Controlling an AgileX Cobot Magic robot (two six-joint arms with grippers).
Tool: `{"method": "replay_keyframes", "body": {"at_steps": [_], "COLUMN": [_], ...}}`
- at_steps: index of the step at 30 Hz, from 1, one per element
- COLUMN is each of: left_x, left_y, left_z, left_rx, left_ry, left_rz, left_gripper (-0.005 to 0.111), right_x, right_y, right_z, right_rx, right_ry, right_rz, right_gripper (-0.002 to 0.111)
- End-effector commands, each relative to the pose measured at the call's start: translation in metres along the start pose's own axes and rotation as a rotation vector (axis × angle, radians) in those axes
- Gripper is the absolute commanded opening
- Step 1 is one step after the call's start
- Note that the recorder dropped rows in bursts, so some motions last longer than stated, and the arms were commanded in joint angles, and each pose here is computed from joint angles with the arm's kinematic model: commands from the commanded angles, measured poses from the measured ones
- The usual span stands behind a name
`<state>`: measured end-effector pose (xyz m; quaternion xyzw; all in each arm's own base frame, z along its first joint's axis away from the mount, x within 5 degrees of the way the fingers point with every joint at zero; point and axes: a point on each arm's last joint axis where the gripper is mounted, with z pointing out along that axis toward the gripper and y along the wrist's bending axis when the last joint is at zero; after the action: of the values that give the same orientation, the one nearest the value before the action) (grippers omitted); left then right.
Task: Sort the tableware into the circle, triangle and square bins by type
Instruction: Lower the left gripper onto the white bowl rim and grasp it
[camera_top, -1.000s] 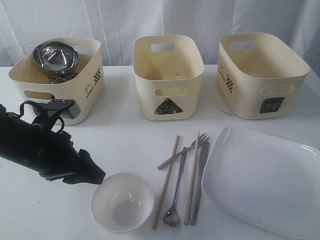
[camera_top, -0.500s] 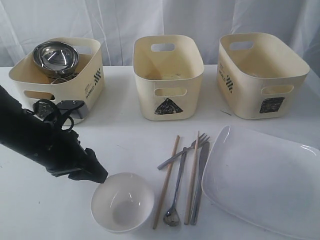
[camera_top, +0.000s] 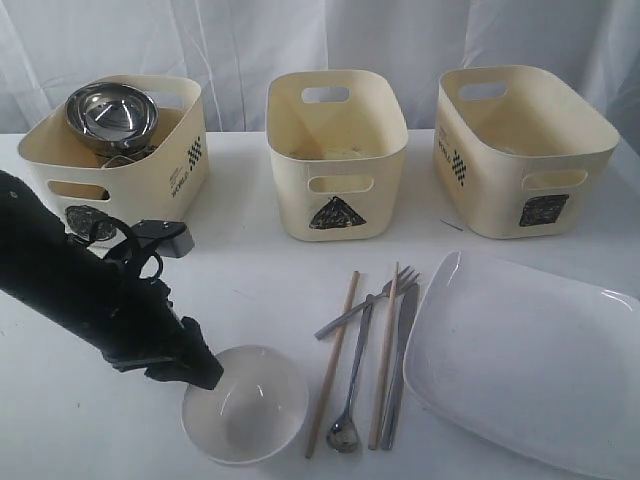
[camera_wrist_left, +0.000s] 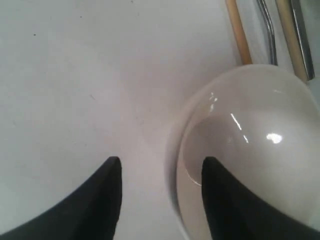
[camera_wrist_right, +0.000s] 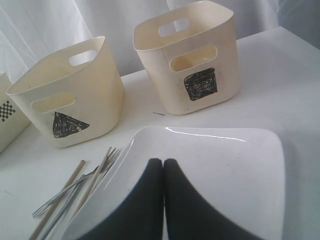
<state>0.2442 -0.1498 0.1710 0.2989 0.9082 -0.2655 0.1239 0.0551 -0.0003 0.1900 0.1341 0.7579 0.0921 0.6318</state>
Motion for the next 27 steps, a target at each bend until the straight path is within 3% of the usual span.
{"method": "replay_keyframes", "body": {"at_steps": [1,22,27], "left_x": [0.0,0.003,0.003], "left_y": [-0.01,-0.003,-0.002], "left_z": [0.003,0.016,0.017], "left_rx": [0.028,0.019,0.006], "left_ry": [0.019,0.061,0.055], "left_rz": [0.021,0.009,0.014], "left_gripper": [0.053,0.053,0.036], "right_x": [0.001,0.001,0.001], "right_y": [0.0,0.0,0.0], "right_z": [0.0,0.0,0.0], "right_rx": [-0.005,-0.005,-0.005], "right_ry": [-0.006,-0.006,-0.006], "right_rz": [0.004,0.004,0.004], "right_gripper": [0.0,0.0,0.0]}}
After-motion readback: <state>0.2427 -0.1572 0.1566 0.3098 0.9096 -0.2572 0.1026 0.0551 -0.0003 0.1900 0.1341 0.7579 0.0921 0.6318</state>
